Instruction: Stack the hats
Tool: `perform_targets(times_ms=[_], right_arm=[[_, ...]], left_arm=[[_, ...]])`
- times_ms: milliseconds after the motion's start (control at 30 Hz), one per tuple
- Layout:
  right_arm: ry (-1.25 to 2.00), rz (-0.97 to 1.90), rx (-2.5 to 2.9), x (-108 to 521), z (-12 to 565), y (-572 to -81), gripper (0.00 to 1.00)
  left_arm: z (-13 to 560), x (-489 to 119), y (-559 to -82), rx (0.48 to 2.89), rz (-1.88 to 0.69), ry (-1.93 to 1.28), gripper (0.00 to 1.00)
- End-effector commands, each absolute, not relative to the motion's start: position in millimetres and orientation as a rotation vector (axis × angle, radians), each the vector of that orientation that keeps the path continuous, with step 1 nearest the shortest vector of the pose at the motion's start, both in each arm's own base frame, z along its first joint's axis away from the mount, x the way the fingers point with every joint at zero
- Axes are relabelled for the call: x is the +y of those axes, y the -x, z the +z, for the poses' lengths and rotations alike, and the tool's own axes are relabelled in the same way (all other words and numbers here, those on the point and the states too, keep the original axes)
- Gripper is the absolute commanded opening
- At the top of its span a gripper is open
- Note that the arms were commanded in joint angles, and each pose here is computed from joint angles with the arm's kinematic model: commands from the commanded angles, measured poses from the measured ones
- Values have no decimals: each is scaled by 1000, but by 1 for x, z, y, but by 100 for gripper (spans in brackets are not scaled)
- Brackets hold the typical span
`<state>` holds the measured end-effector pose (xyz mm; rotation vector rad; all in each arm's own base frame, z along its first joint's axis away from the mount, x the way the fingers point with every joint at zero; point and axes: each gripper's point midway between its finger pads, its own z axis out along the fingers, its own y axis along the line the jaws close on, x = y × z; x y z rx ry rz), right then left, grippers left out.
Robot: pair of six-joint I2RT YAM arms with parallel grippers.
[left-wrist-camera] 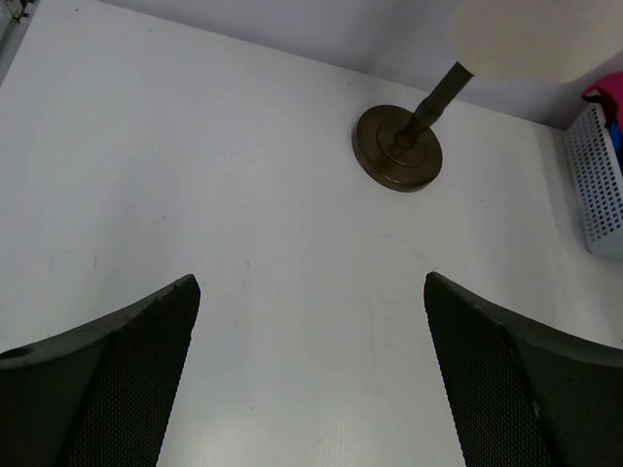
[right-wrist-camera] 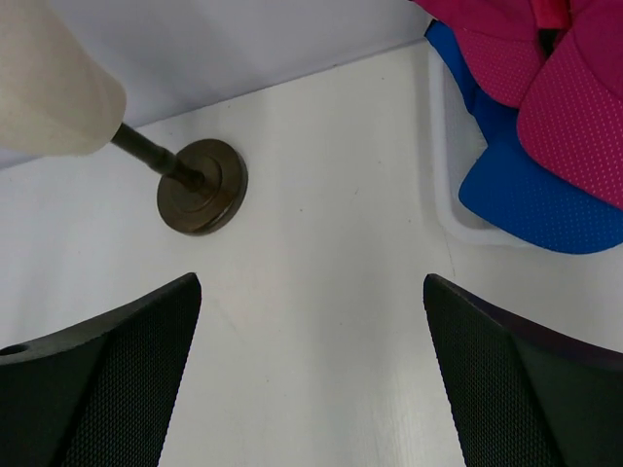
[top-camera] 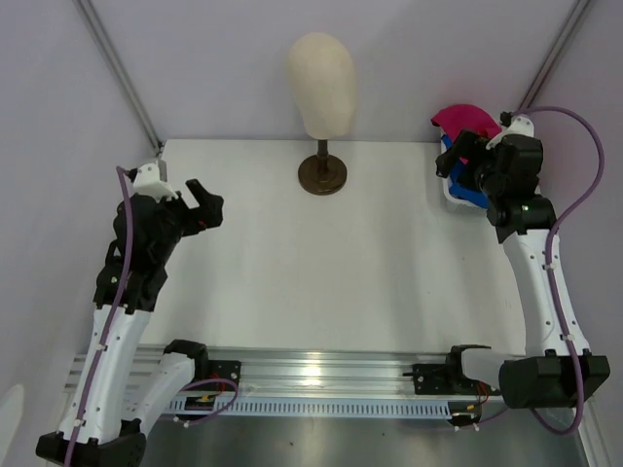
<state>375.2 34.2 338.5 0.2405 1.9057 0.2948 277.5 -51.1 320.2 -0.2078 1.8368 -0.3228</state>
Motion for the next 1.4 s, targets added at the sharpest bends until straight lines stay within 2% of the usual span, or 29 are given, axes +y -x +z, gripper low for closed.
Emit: perform_targets(times_ms=[0, 133, 200, 400, 500, 733, 1033, 1367], right_arm=[[-450, 311, 1761, 16, 372, -388, 99], [-665, 378, 1662, -20, 381, -409, 99], [-765, 314, 1609, -49, 379, -417, 100], [-993, 195, 1626, -107, 322, -443, 99], [-1125, 246, 1635, -125, 283, -453, 99], [-1370, 296, 1581, -126, 224, -464, 96], [-1397, 190, 1584, -113, 195, -465, 97], [-1446, 233, 1497, -120, 165, -490, 97]], left_arm=[[322, -34, -280, 1791, -219, 235, 100], [310, -22, -285, 1801, -139, 267, 100], [298, -25, -286, 1822, -149, 246, 99], [297, -30, -286, 1808, -165, 194, 99], [302, -32, -286, 1776, -183, 191, 100], [297, -35, -289, 1772, -193, 174, 100], [288, -34, -294, 1812, -173, 179, 99], [290, -33, -294, 1808, -156, 147, 100]])
